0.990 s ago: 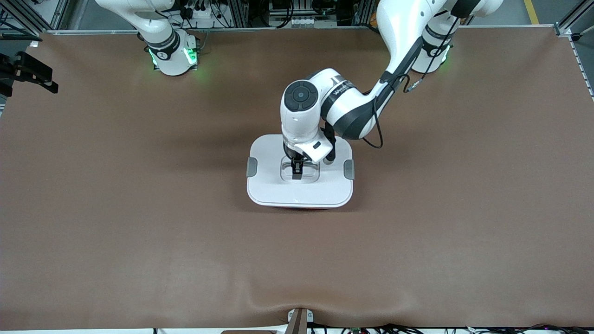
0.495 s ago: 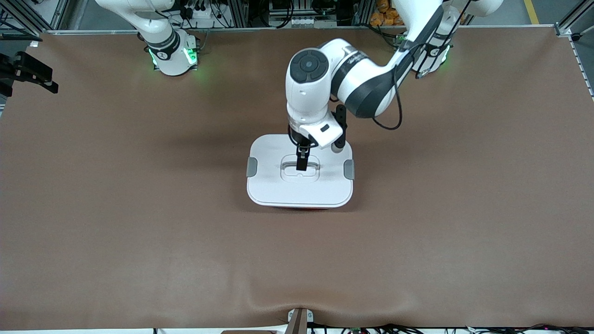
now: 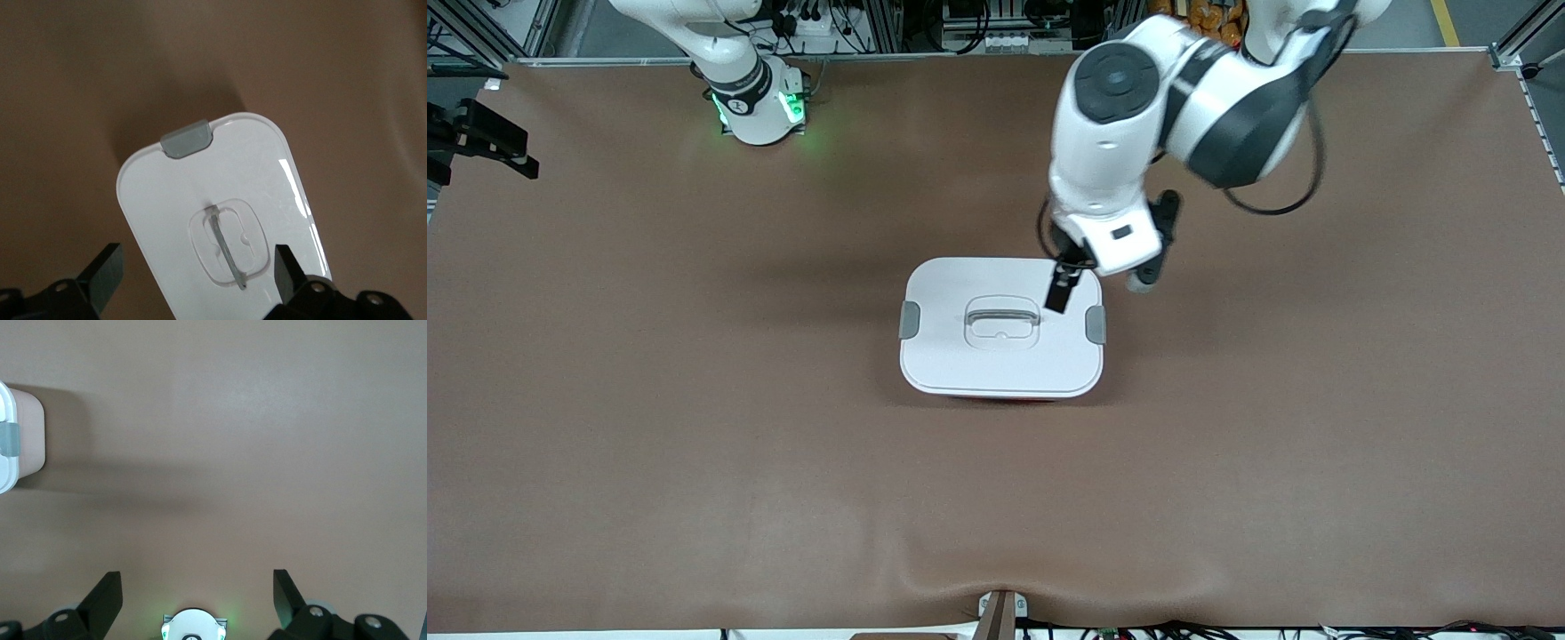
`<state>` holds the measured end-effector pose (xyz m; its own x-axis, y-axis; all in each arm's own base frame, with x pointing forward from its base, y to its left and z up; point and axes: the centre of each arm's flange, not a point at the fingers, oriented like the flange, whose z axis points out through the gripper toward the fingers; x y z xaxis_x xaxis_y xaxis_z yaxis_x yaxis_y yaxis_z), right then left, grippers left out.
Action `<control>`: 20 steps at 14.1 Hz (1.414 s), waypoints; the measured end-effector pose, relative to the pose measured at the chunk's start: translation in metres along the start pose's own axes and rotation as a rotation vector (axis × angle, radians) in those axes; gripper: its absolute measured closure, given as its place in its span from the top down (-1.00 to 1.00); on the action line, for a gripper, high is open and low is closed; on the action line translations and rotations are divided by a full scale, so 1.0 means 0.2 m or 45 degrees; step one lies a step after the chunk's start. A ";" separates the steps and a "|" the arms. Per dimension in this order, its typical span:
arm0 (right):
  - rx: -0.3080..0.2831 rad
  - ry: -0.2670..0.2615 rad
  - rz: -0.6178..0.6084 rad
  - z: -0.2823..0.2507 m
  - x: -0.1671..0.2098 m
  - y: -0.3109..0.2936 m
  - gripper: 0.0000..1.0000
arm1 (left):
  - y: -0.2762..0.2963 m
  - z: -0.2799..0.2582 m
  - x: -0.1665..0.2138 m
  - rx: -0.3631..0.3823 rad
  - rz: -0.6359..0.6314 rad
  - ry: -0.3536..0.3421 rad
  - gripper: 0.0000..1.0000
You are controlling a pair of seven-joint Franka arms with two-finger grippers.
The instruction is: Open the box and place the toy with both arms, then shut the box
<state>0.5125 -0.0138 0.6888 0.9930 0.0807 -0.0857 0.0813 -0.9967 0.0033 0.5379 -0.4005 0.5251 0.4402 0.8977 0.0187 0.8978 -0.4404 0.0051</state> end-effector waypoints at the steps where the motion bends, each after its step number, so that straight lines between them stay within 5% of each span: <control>1: 0.000 0.000 0.000 0.00 0.00 0.00 1.00 | -0.02 -0.05 0.08 0.007 0.086 0.006 1.00; 5: 0.000 0.000 0.000 0.00 0.00 0.00 1.00 | -0.05 -0.13 0.47 0.052 0.286 0.012 1.00; 10: 0.000 0.000 0.000 0.00 0.00 0.00 1.00 | -0.09 -0.15 0.89 0.073 0.350 0.005 1.00; 15: 0.001 0.000 -0.001 0.00 0.00 0.00 1.00 | -0.21 -0.33 1.18 0.038 0.425 0.023 1.00; 20: 0.008 0.000 -0.004 0.00 0.00 -0.01 1.00 | -0.32 -0.46 1.26 0.036 0.522 0.035 1.00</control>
<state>0.5125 -0.0123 0.6886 0.9928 0.0837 -0.0853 0.0837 -0.9965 -0.0034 0.5900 -0.1474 0.6222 0.7614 0.6471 0.0399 0.6483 -0.7605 -0.0360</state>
